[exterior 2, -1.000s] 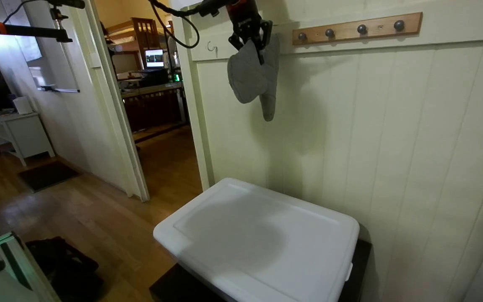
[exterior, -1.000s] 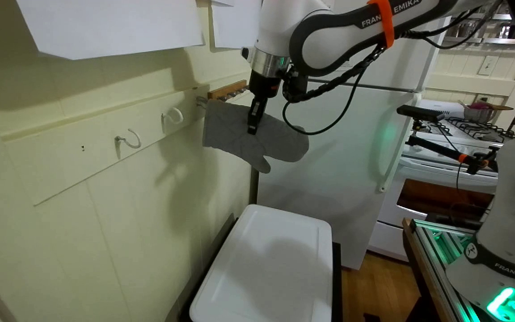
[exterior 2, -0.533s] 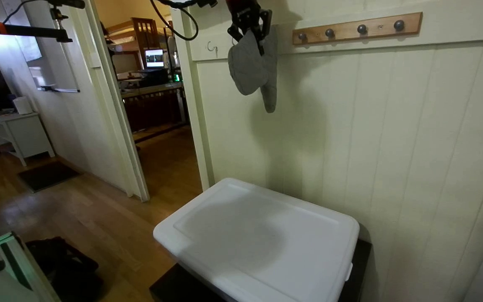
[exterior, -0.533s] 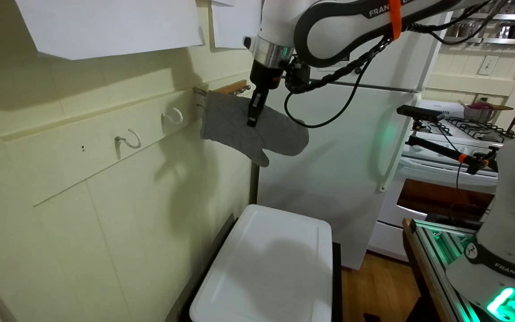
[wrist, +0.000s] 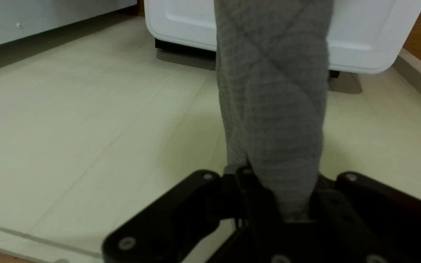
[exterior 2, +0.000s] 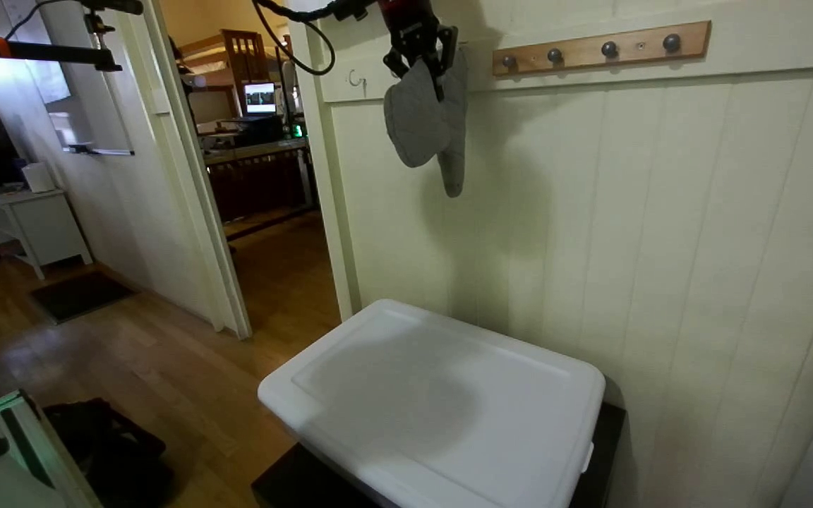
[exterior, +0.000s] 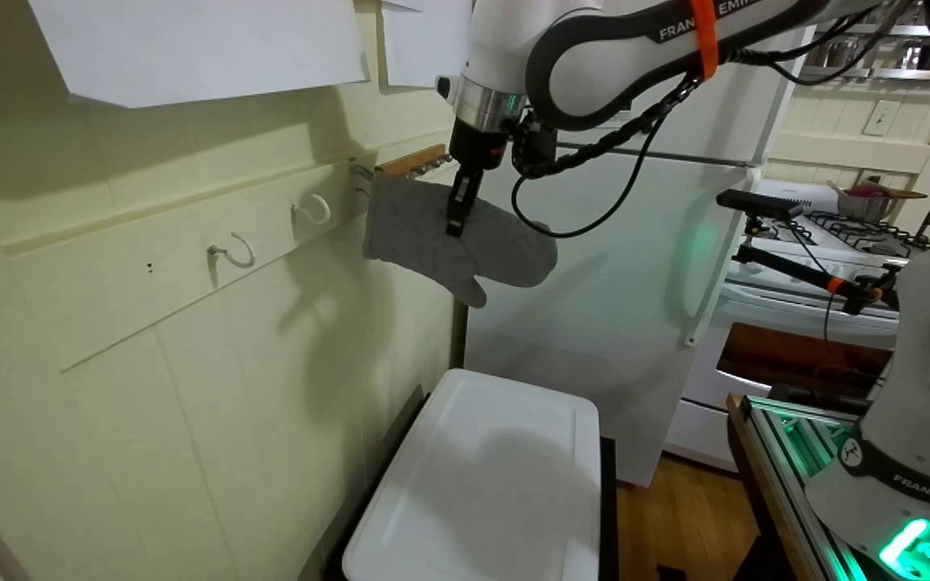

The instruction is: Move the glove from the hook on the left to the hook on the right

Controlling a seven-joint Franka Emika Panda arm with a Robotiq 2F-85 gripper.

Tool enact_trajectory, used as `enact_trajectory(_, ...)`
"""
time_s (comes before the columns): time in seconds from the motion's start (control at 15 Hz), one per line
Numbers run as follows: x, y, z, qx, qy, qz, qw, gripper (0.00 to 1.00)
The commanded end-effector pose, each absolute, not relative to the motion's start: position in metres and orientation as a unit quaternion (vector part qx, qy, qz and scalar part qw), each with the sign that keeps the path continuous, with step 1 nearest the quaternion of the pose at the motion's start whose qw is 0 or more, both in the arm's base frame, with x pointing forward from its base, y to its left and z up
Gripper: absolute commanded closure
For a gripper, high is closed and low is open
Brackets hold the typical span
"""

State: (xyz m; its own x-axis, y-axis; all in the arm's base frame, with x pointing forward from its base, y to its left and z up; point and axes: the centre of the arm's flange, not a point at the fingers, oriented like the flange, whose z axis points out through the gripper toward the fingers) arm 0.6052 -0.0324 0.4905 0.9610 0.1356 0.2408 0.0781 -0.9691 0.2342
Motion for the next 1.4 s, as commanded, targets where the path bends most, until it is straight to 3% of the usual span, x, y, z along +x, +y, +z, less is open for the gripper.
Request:
enact_trajectory(0.0,0.609,-0.032,0.483,0.986,0.059,0.109,0.115,0.97)
enact_trajectory(0.6,0.608,-0.033,0.467,0.988,0.079,0.073,0.114,0.97)
enact_trajectory(1.33,0.601,-0.037,0.500,0.983,0.061,0.119,0.125,0.97)
